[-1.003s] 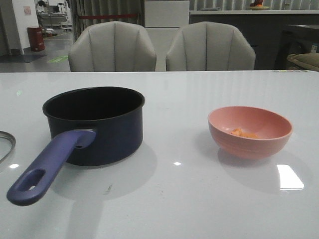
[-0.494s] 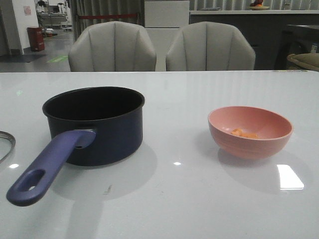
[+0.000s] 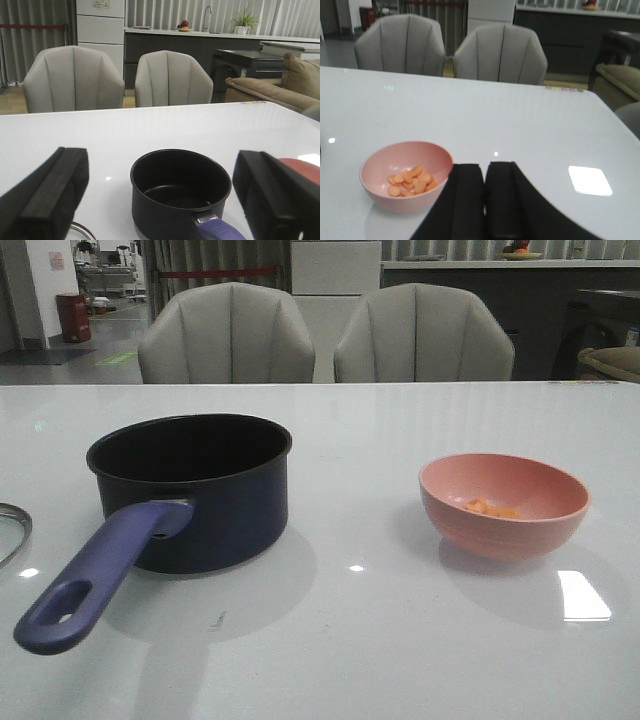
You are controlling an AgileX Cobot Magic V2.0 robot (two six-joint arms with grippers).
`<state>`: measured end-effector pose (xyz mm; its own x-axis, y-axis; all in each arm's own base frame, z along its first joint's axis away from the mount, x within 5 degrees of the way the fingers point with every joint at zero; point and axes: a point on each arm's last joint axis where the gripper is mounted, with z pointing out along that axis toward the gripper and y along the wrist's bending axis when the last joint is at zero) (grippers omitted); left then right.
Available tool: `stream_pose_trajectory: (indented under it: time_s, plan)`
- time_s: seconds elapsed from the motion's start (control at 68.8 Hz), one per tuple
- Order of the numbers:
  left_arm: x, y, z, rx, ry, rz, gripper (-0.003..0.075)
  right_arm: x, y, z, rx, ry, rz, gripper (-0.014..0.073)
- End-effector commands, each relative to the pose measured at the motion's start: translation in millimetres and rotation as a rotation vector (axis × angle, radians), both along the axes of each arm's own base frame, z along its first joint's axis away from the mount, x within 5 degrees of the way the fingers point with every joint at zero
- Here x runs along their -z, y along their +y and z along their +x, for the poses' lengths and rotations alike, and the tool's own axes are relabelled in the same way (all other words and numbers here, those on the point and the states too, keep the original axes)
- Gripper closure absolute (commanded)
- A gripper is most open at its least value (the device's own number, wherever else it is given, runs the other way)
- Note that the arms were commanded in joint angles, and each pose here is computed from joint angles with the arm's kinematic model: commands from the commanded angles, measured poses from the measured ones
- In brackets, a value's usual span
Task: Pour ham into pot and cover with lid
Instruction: 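Hold the lid beside the saucepan with the left gripper, then grasp the rim of the pink bowl with the right gripper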
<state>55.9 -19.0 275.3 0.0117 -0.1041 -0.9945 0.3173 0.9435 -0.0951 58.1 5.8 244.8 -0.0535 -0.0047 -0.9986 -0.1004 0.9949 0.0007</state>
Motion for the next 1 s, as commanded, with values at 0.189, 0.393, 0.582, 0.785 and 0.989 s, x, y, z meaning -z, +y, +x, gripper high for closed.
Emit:
stream_pose_trajectory:
  time_s: [0.189,0.393,0.582,0.785,0.989]
  plan:
    - [-15,0,-1,0.003,-0.082,-0.040,0.0103,-17,2,23,0.006,0.101,0.018,0.0446]
    - [-15,0,-1,0.002,-0.087,-0.042,0.0103,-25,5,44,0.007,0.183,0.042,0.0400]
    - [-17,1,-1,0.001,-0.101,-0.046,0.0103,-30,10,94,0.013,0.390,0.061,0.0131]
    - [-17,1,-1,0.001,-0.105,-0.048,0.0103,-24,18,151,0.024,0.580,0.118,0.0099]
    - [-17,1,-1,0.001,-0.105,-0.048,0.0103,-13,25,206,0.027,0.742,0.122,0.0099]
